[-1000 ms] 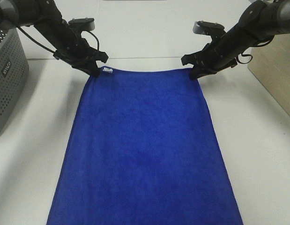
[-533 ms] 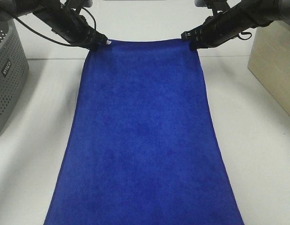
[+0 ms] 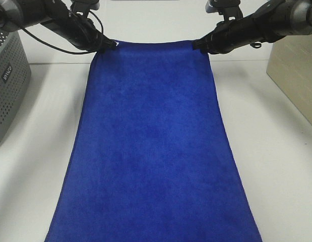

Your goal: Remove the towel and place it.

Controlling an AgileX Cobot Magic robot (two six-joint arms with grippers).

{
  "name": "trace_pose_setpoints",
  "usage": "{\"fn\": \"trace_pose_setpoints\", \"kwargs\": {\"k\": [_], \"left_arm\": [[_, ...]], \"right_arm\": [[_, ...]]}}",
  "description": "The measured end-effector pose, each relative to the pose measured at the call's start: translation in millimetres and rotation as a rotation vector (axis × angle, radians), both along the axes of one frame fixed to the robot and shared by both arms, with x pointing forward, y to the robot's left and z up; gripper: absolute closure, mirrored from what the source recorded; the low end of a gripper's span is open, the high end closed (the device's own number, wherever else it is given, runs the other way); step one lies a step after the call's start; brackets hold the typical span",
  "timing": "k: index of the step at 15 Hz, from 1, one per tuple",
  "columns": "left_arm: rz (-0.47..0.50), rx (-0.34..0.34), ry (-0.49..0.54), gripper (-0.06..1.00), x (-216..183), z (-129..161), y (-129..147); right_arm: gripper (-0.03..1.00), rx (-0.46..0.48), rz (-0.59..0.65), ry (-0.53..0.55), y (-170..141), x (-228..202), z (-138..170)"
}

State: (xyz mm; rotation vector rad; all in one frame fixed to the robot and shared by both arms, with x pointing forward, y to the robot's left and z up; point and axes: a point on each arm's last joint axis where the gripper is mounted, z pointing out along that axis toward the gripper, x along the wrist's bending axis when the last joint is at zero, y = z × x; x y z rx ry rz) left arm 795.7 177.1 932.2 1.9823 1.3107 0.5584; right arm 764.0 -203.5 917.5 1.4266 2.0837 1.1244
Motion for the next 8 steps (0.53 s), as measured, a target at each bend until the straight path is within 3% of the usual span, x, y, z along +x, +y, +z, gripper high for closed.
{"fn": "trace_pose_setpoints", "kwargs": {"k": [8], "left_arm": [[0.023,0.023,-0.102,0.94,13,-35,2]], "right_arm": [[0.95,0.001,-0.015,-0.011,0,13,-41]]}}
